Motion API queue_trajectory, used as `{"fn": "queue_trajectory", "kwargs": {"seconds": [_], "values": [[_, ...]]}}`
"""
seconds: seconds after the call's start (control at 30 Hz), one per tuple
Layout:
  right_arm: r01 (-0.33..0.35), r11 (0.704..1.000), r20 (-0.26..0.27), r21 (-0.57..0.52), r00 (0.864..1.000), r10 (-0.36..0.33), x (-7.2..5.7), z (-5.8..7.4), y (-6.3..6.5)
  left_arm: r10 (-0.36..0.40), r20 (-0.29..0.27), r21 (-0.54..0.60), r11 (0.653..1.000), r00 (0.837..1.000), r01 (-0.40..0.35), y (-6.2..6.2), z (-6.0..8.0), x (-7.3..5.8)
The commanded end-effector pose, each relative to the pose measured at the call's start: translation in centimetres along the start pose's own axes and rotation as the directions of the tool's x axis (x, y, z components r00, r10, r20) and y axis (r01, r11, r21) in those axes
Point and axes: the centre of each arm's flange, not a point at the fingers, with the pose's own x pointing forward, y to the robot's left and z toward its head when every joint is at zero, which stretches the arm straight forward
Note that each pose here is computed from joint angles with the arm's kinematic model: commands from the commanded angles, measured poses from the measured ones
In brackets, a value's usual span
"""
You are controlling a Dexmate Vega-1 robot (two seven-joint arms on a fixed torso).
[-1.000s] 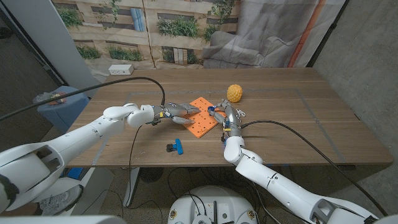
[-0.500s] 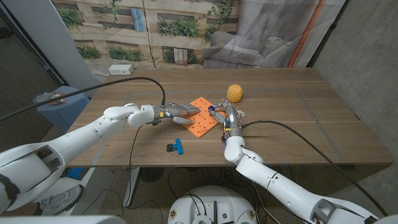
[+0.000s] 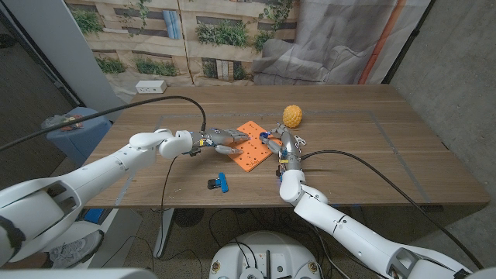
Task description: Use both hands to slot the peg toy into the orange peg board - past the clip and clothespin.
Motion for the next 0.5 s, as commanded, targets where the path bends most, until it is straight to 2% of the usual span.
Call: {"fn": "queue_trajectory", "kwargs": {"seconds": [0.03, 0.5], "values": [[-0.006, 1.000, -0.008, 0.011, 1.000, 0.006, 0.14, -0.16, 0.10, -0.005, 0.000, -0.007, 1.000, 1.000, 0.005, -0.12, 0.03, 0.10], [0.005, 0.999, -0.009, 0.032, 1.000, -0.005, 0.41, -0.24, 0.04, -0.012, 0.006, -0.008, 1.000, 1.000, 0.012, -0.04, -0.07, 0.32]]}}
